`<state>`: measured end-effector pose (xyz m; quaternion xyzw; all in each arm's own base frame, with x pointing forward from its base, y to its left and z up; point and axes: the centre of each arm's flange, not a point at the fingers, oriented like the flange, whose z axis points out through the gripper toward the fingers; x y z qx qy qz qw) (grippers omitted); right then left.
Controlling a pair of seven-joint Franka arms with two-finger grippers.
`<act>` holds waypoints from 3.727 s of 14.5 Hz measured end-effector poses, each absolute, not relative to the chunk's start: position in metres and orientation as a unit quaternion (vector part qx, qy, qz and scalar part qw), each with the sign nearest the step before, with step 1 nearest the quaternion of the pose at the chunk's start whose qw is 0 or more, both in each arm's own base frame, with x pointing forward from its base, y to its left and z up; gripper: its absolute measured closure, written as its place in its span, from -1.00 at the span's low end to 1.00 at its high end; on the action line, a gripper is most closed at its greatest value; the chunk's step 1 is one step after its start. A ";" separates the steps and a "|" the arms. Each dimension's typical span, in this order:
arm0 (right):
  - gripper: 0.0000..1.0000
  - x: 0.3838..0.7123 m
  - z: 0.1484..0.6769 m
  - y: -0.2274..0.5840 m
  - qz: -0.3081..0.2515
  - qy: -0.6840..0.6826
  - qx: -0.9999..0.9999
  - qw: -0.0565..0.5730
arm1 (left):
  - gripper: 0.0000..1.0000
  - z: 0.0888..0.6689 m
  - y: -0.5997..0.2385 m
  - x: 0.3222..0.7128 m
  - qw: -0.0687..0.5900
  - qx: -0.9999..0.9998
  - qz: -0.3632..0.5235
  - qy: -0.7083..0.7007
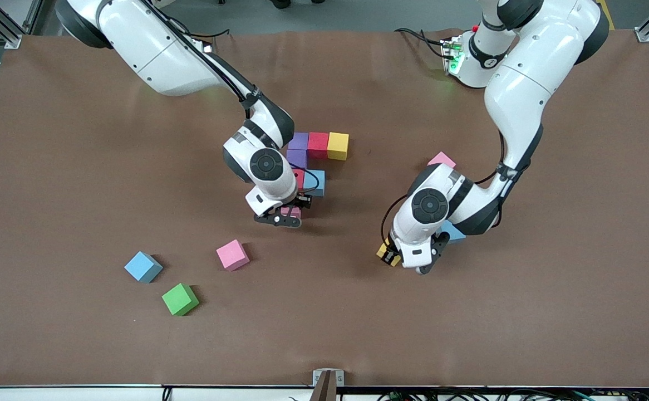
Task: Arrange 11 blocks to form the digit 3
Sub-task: 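Carry the yellow cube to the cube row with the left gripper, then lower the yellow cube beside the red cube and open the left gripper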
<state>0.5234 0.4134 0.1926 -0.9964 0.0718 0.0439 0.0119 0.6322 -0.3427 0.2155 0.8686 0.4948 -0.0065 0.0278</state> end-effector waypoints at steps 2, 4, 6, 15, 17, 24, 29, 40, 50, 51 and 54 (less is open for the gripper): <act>-0.13 0.521 0.190 0.413 0.046 0.070 -0.996 0.010 | -0.09 0.224 -0.359 0.621 0.021 0.829 -0.018 0.559; -0.13 0.519 0.188 0.413 0.048 0.069 -0.996 0.008 | -0.09 0.229 -0.382 0.604 0.009 0.785 -0.024 0.619; -0.13 0.518 0.188 0.414 0.049 0.068 -0.996 0.008 | -0.09 0.223 -0.407 0.579 -0.006 0.748 -0.027 0.663; -0.13 0.513 0.186 0.420 0.047 0.062 -0.997 0.012 | -0.09 0.207 -0.479 0.491 -0.039 0.704 -0.015 0.709; -0.13 0.512 0.185 0.421 0.047 0.062 -0.997 0.012 | -0.09 0.207 -0.487 0.482 -0.040 0.705 -0.014 0.708; -0.13 0.512 0.184 0.420 0.048 0.062 -0.997 0.011 | -0.09 0.207 -0.500 0.468 -0.040 0.713 -0.013 0.700; -0.13 0.512 0.183 0.420 0.048 0.072 -0.996 0.010 | -0.09 0.207 -0.511 0.456 -0.040 0.721 -0.013 0.691; -0.13 0.512 0.183 0.420 0.050 0.068 -0.996 0.008 | -0.09 0.208 -0.513 0.456 -0.033 0.722 -0.015 0.691; -0.13 0.512 0.184 0.417 0.056 0.069 -0.996 -0.002 | -0.35 0.209 -0.516 0.454 -0.030 0.724 -0.016 0.689; -0.13 0.512 0.184 0.417 0.056 0.069 -0.996 -0.002 | -0.57 0.209 -0.515 0.455 -0.030 0.723 -0.016 0.690; -0.13 0.512 0.184 0.417 0.056 0.069 -0.996 -0.002 | -1.00 0.210 -0.513 0.458 -0.028 0.721 -0.016 0.692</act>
